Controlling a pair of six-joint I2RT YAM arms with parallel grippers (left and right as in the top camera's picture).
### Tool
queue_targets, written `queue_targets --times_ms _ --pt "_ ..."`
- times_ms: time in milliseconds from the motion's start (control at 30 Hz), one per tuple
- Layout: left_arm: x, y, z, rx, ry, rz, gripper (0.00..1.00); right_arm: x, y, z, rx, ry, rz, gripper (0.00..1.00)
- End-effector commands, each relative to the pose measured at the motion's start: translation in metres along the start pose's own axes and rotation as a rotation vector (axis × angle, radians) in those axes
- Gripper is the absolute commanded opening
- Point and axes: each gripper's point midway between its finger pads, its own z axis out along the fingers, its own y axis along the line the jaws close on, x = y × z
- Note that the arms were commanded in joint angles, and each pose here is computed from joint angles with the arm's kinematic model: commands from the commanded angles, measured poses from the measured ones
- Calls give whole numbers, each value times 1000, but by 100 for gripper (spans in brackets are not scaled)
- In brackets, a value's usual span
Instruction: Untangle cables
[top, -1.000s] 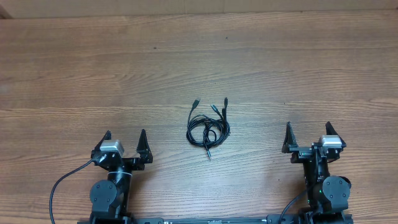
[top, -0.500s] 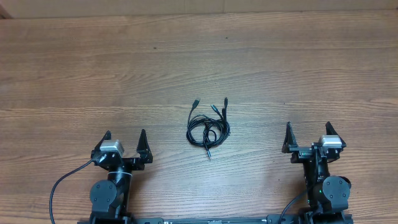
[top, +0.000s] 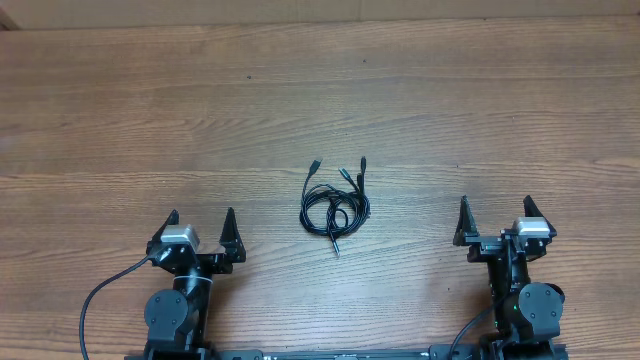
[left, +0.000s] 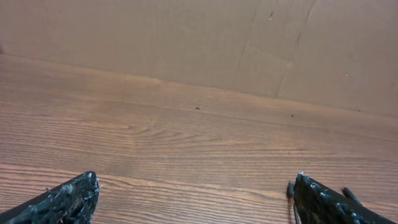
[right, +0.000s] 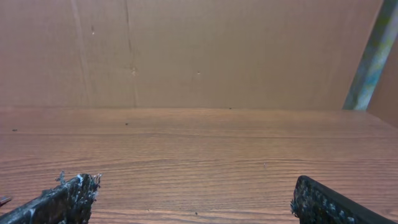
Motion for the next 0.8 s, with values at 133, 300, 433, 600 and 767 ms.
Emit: queue_targets --times_ms 133,300,433,600,767 --pt "-6 -6 -2 33 -4 47 100 2 -2 0 12 -2 -5 100" --pt "-8 -6 -6 27 26 66 100 2 -2 0 12 -2 -5 100" --pt "-9 -5 -9 14 48 66 100 2 -2 0 12 -2 -5 100" --pt "-11 2 -12 -33 76 69 100 2 -2 0 12 -2 -5 100" --pt "-9 3 -10 -42 116 70 100 2 -2 0 11 -2 -4 100"
